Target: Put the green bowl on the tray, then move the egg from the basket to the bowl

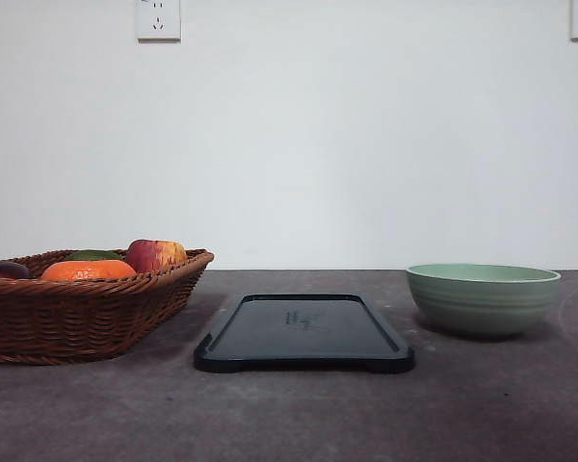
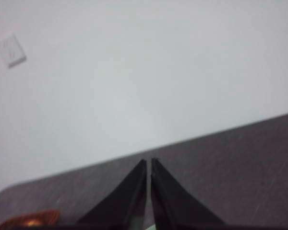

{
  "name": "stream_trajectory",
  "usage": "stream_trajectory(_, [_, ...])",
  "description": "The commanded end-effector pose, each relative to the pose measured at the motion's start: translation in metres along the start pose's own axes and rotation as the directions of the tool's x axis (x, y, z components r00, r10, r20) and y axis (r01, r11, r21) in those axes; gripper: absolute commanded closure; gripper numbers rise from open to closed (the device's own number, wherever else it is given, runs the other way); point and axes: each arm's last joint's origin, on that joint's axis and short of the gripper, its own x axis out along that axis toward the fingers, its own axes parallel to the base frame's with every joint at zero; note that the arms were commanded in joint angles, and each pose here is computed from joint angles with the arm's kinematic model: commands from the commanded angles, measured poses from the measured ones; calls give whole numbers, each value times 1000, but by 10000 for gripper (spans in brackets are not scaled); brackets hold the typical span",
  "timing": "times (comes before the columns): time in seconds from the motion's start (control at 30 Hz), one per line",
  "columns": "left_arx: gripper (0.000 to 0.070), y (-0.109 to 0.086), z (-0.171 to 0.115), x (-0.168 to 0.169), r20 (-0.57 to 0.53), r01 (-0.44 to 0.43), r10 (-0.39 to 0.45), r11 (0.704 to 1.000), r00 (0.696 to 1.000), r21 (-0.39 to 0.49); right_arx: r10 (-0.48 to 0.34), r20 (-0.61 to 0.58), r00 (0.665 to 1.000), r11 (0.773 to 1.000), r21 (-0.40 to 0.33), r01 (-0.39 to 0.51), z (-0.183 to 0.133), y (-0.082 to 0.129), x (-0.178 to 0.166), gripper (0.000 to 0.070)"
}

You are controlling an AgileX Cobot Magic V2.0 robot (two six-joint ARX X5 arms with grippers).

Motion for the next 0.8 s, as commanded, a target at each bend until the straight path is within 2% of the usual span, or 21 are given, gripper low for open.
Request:
stream_trajectory(0.0, [700, -4, 9, 7, -31, 24, -22, 998, 999, 65, 25, -44, 999, 999, -28, -26, 7, 3, 7, 693])
stream_trajectory(0.1, [700, -5, 13, 23, -131, 50, -39, 996, 991, 80, 65, -128, 990, 994, -75, -75, 16, 7, 19, 693])
stream_trajectory(0.27, [700, -6, 16, 47, -296, 105, -72, 990, 952, 95, 77, -269, 960, 982, -143, -119, 24, 10, 39, 693])
stream_trajectory(0.4, [700, -5, 12, 63, -425, 167, -118, 983, 897, 78, 53, -383, 922, 977, -173, -128, 23, 8, 56, 693])
stream_trajectory(0.57, [700, -1, -1, 77, -547, 200, -110, 974, 830, 108, 61, -503, 862, 977, -148, -155, 17, 5, 76, 693])
stream_trajectory(0.77, [700, -3, -13, 84, -667, 294, -100, 938, 738, 184, 67, -646, 760, 965, -152, -214, 4, 6, 91, 693])
